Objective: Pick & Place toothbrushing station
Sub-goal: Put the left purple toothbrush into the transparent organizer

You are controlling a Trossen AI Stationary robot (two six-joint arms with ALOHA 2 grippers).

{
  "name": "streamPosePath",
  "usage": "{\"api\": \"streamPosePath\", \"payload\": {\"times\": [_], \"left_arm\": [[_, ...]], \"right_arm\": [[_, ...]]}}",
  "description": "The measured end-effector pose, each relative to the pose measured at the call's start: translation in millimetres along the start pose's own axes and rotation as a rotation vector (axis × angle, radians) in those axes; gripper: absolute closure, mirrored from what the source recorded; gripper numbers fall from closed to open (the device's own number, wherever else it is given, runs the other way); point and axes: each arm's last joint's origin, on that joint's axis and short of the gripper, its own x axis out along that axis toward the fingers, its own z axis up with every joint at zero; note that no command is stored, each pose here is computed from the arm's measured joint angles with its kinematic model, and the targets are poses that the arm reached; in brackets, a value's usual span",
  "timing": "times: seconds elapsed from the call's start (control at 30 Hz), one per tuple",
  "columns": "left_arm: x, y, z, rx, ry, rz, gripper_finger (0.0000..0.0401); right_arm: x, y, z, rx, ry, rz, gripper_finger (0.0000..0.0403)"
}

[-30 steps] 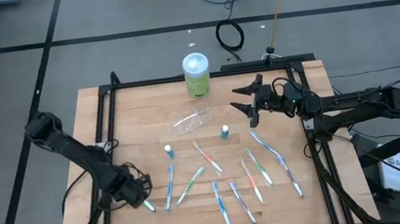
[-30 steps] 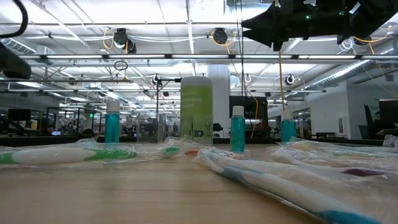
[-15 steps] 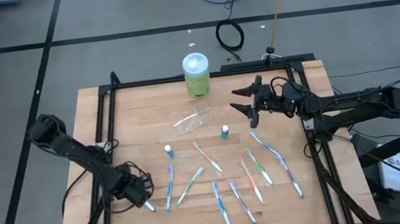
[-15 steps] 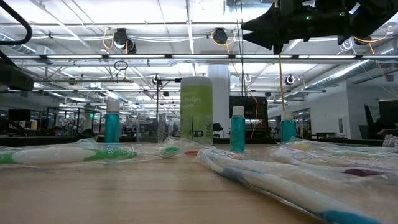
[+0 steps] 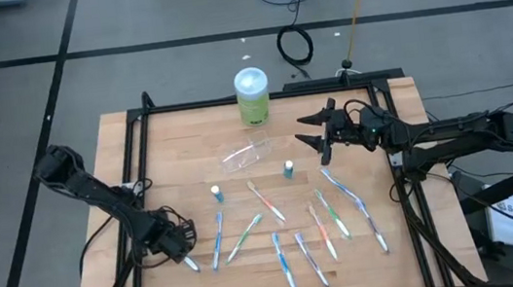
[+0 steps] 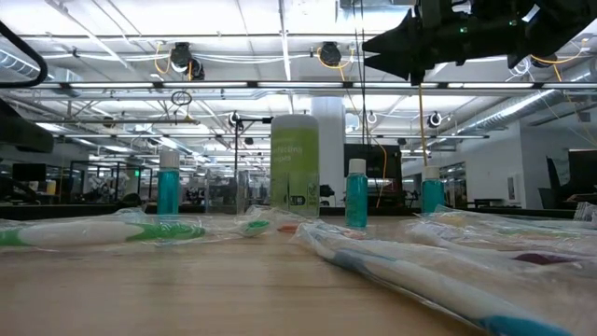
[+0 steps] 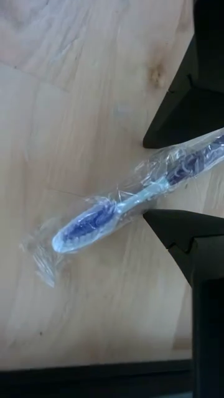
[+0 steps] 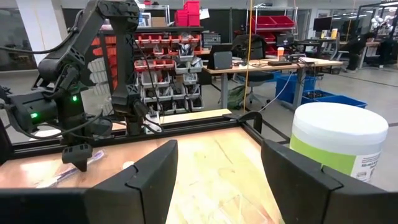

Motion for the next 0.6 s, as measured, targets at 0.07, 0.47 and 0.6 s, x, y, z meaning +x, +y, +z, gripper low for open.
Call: {"api": "streamPosePath", "payload": {"times": [0.07,0.47,0.6], "left_arm": [[0.1,-0.2,-0.2,0.033,-0.001,-0.007,0.0219],[0.6,1.0,4.3,0.144,-0.074,-0.021,0.0287],[0.7,0.7,5.9,0.149,-0.110,-0.045,0.0343]], "right_arm": [[0.0,0.0,0.0,0.000,0.000,0.000,0.0179],[-0.1,0.1,1.8,0.000,-0.019,0.000,0.0179],[-0.1,0.1,2.5,0.000,-0.026,0.001,0.0179]]}}
